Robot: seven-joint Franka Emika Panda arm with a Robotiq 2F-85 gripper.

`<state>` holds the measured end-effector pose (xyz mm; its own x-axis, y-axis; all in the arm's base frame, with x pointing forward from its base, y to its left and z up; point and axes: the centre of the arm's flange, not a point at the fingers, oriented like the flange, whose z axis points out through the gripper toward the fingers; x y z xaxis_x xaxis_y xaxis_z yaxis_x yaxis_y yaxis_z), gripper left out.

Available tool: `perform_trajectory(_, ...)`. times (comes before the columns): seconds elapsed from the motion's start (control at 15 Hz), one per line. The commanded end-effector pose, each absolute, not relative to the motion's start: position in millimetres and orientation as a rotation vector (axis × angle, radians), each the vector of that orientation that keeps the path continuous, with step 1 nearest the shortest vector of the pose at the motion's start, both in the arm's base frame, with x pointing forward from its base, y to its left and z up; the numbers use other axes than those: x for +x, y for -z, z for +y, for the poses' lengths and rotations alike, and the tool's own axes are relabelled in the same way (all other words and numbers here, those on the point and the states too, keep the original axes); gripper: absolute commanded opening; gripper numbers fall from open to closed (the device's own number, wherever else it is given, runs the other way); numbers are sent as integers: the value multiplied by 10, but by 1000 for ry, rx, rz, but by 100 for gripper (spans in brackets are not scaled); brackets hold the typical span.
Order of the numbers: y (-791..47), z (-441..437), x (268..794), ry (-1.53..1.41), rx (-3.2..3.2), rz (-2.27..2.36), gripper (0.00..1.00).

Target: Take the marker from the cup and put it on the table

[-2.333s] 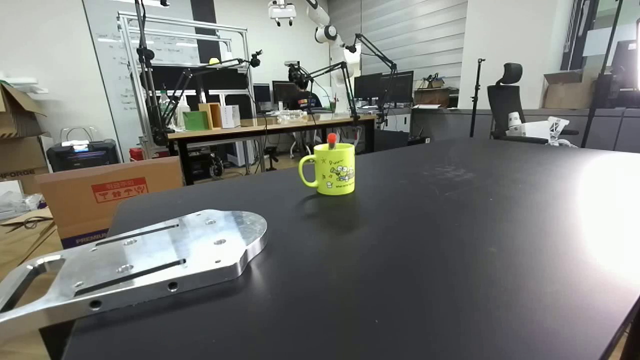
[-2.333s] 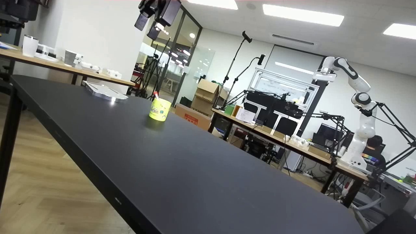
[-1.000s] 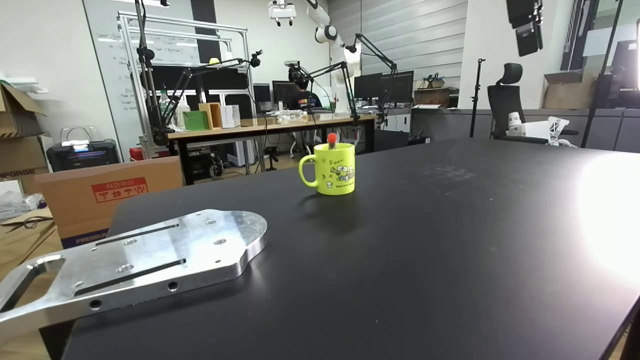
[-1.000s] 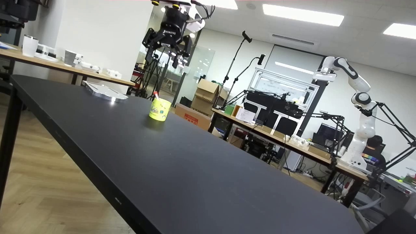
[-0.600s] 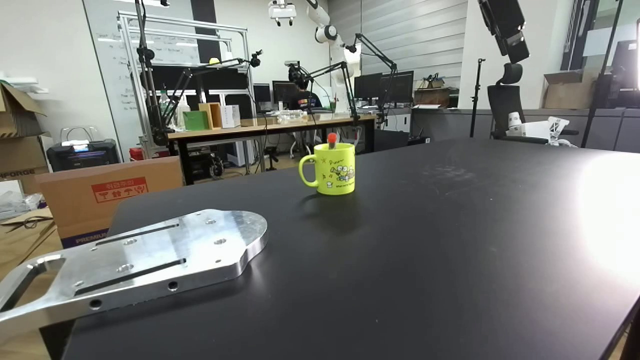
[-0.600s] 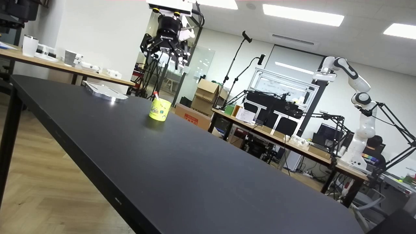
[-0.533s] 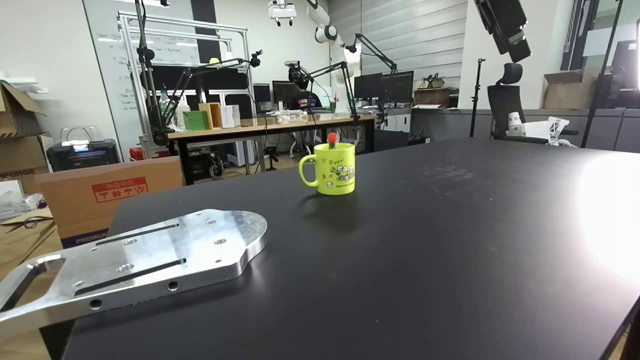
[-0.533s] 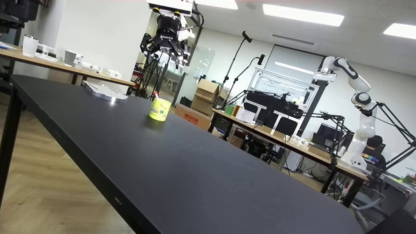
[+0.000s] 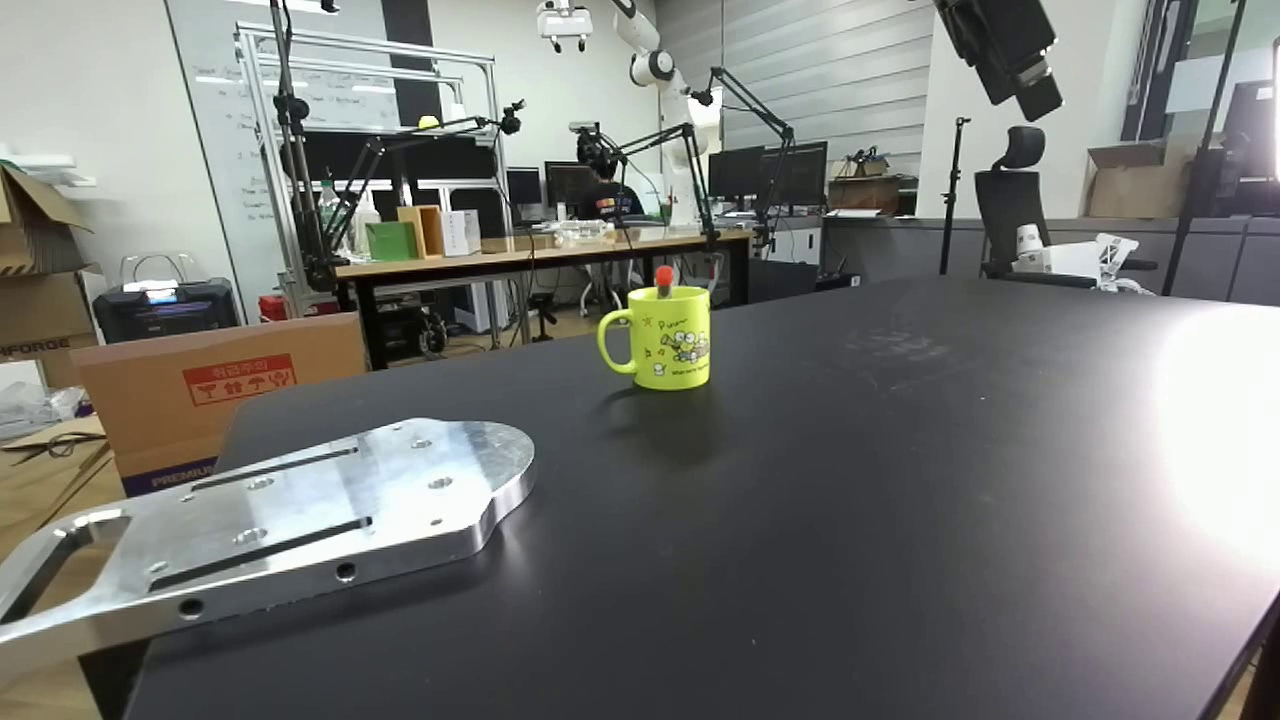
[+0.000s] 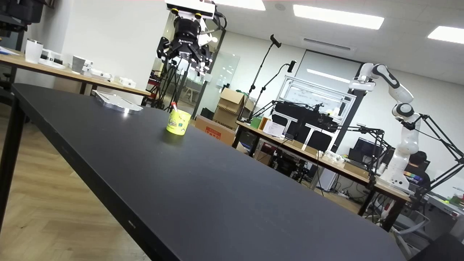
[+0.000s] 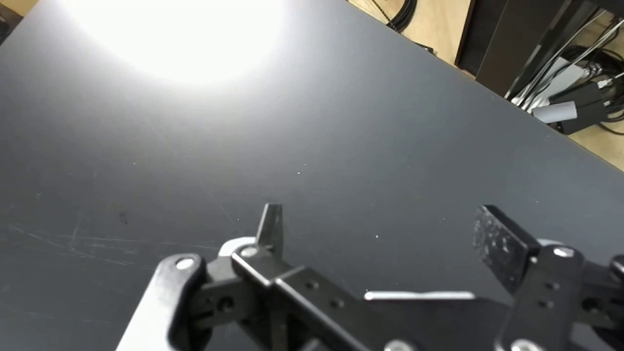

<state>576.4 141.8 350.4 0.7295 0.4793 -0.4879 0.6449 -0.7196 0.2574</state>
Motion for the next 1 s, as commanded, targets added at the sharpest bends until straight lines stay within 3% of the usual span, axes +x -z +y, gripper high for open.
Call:
perform_trajectory(0.0, -3504, 1418, 5764, 549, 2519, 863, 100)
perform_trajectory(0.33, -3505, 1417, 5765, 550, 2518, 865, 100)
perform_trajectory(0.93, -3365, 1680, 6506, 420, 2458, 923, 100)
